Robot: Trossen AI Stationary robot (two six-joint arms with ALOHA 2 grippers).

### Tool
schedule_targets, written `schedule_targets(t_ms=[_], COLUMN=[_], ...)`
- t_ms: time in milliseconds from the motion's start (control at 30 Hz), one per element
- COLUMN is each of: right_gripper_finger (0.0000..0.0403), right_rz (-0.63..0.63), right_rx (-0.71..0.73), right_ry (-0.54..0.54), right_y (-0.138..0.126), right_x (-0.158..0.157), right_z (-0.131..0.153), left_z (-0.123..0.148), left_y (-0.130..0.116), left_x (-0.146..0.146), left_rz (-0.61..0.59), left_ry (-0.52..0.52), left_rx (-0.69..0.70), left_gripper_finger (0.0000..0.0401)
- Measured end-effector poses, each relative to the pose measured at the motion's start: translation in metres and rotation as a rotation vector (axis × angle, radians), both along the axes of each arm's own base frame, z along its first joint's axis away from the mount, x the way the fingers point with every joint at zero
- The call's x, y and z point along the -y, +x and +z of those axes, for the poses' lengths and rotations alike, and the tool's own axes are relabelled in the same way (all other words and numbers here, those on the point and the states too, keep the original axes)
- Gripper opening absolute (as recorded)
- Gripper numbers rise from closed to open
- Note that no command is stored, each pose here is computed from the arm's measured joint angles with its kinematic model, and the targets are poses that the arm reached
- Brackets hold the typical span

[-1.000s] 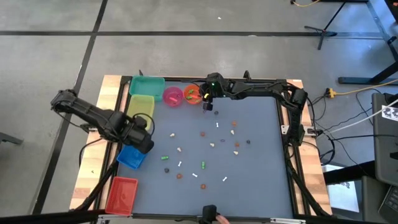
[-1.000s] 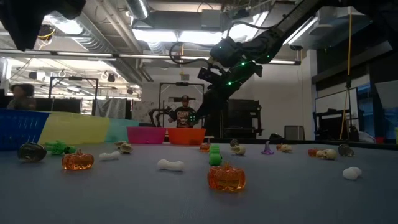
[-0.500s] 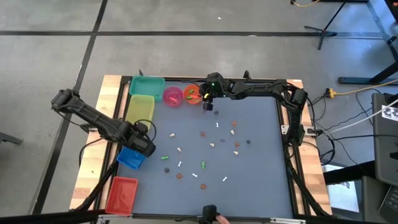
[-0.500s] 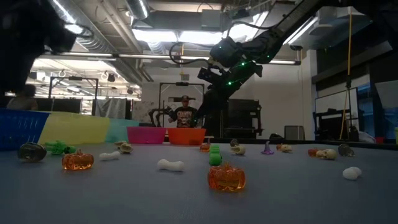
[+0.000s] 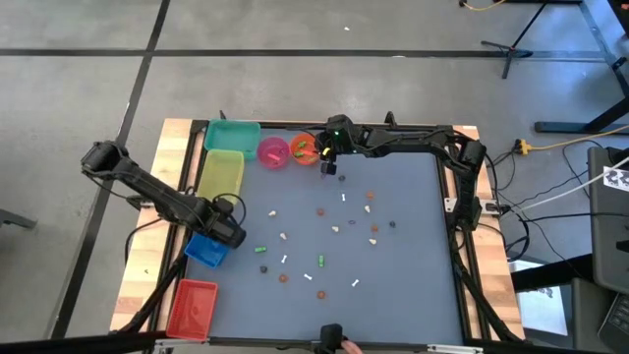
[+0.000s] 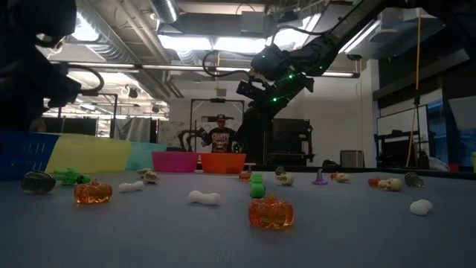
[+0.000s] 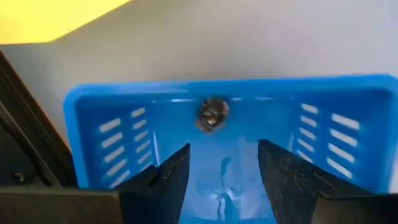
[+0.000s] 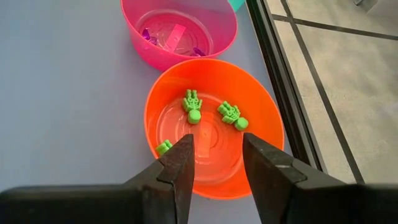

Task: Sort Halloween decoration
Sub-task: Put the black skull toy into the green bin

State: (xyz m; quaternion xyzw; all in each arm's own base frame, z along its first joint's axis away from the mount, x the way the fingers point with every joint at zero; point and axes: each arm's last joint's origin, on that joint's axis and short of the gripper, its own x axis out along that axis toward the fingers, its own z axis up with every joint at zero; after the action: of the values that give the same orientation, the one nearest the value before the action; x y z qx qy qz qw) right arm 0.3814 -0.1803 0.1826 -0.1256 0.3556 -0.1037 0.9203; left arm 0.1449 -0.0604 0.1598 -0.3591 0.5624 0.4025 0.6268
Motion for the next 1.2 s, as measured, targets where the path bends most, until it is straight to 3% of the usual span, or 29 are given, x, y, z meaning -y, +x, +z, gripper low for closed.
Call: schedule_targets(t_ms=[267,900,1200], right_gripper_finger=[0.0135,0.0135,0.0135], right_rz=[0.000,0.000,0.000], right_rx=[0.000,0.000,0.000], right_ry=[0.000,0.000,0.000], right_y=[0.000,0.000,0.000], right_x=[0.000,0.000,0.000], right_z=[0.000,0.000,0.000], left_z=[-0.001,-0.026,-0.026], left_y=[0.000,-0.010,-0.010], left_x=[-0.003,-0.008,-0.007], left_rz=[0.008,0.008,0.008], left_ry=[0.081,0.087,0.084], left_rx=[0.034,0.045,0.049], left_gripper_finger=[0.0172,0.0171,0.0127])
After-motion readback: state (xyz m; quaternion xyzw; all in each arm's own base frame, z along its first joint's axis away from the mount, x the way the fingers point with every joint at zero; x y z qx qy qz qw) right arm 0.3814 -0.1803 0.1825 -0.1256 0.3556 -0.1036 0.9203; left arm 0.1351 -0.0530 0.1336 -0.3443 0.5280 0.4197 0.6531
